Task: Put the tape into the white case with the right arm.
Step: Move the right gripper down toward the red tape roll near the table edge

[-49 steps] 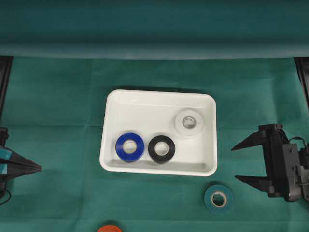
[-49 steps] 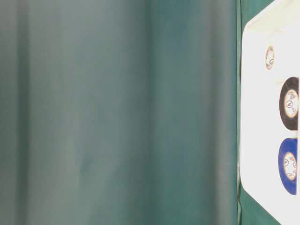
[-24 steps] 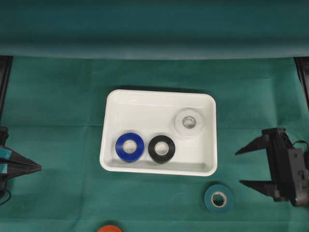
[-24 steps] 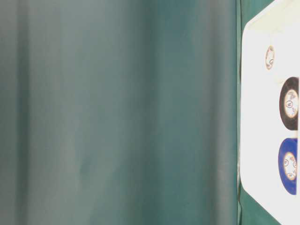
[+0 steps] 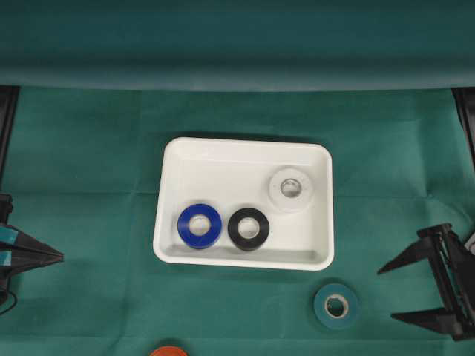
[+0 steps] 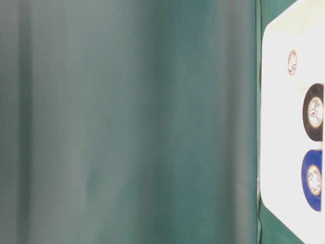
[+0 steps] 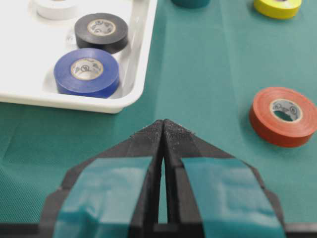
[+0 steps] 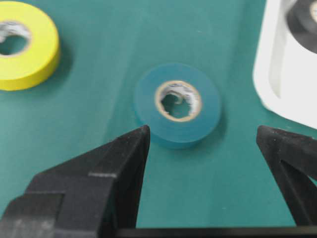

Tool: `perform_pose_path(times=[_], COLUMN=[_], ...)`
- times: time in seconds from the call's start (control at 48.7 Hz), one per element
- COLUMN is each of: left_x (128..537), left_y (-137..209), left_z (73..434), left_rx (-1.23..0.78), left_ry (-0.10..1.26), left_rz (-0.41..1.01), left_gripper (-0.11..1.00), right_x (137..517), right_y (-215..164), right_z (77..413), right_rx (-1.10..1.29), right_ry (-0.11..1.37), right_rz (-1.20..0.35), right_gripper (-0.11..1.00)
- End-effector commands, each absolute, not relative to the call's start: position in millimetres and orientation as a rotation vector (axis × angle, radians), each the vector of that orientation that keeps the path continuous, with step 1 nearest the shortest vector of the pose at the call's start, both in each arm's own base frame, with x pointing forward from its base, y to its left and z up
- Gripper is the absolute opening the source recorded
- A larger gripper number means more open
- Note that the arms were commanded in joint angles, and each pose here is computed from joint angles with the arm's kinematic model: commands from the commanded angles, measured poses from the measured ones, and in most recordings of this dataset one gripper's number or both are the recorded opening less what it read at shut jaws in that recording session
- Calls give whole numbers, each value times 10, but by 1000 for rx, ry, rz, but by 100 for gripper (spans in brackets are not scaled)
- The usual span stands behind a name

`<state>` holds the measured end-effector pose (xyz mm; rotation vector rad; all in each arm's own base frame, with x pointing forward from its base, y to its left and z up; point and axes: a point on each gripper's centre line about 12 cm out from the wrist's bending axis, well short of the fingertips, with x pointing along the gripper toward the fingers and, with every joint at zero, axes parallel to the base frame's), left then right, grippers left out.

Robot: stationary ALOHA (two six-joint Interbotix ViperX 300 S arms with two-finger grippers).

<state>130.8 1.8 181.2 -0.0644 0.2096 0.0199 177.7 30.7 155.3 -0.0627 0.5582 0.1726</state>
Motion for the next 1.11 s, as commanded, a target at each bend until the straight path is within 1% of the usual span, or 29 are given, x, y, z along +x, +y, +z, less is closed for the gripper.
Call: perform_pose_path(times=[0.0, 0.37, 0.678, 0.883, 1.089], left_x=[1321, 1321, 1320, 1320, 1320], left_y=[30, 48, 48, 48, 48], left_z=[1855, 1857, 1850, 1850, 1850], left_rx=[-65, -67, -67, -67, -67], left_ry=[199, 197, 198, 198, 198], left_rz=[29, 43, 43, 43, 43], left_gripper=[0, 0, 0, 0, 0], right_x=[1773, 1766, 1877, 2068, 2408], right_y=[348, 350, 381, 447, 561], right_z=[1575, 1569, 1616, 1655, 1680], right_rx=[-64, -69, -74, -78, -84], right_ry=[546, 548, 558, 578, 598], right_rz=[194, 197, 204, 221, 250], right_gripper=[67, 67, 67, 67, 67])
